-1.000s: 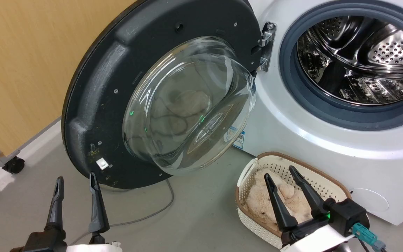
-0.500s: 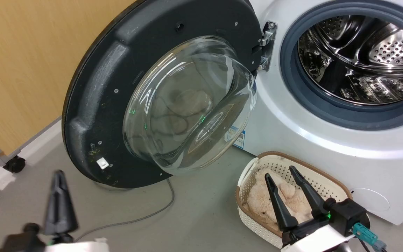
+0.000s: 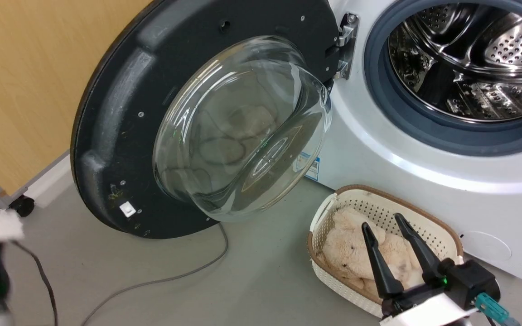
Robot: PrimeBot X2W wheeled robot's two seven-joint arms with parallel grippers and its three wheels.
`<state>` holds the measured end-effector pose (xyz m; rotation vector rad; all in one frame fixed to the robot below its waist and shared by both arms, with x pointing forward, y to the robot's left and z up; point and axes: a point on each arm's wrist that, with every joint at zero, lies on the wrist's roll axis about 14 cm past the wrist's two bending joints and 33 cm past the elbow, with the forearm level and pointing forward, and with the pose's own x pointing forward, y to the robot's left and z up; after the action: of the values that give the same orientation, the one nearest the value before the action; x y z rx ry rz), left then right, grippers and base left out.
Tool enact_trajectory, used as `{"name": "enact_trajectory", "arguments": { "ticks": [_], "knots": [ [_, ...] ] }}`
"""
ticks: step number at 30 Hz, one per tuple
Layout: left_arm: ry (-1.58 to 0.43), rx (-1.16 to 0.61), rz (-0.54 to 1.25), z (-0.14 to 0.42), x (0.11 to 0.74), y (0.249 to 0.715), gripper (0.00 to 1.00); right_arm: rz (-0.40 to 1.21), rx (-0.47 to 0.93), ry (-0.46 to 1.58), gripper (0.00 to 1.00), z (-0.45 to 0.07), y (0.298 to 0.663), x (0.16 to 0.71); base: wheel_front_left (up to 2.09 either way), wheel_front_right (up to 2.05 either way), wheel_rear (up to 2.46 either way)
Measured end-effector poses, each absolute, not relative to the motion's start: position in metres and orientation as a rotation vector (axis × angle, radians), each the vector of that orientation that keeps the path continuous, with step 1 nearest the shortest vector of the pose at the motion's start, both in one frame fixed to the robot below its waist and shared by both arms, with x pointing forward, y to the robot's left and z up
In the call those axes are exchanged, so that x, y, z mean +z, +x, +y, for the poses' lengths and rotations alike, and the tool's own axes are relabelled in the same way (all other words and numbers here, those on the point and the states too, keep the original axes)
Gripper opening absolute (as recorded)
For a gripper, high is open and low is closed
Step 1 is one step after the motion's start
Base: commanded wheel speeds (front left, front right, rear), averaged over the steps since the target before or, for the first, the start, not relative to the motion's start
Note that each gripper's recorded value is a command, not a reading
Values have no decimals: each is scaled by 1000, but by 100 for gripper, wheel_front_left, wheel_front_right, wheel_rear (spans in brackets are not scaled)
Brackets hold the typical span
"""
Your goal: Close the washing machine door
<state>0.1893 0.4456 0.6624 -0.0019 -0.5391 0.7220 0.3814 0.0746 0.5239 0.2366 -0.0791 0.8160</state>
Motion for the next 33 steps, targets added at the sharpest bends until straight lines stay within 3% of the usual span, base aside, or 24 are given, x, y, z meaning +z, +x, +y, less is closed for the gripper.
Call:
{"name": "enact_trajectory", "arguments": {
  "ticks": [10, 16, 24, 33],
  "knots": [
    [-610, 801, -447, 529, 632, 214, 0, -64, 760, 231, 100, 56, 388, 513, 0, 0, 0],
    [-1046, 612, -283, 510, 601, 268, 0, -49, 733, 235, 100, 47, 393, 507, 0, 0, 0],
    [-1148, 412, -35, 461, 575, 301, 0, -50, 723, 232, 100, 45, 395, 506, 0, 0, 0],
    [-1189, 156, 135, 400, 565, 303, 0, -71, 709, 223, 100, 41, 394, 514, 0, 0, 0]
  ]
}}
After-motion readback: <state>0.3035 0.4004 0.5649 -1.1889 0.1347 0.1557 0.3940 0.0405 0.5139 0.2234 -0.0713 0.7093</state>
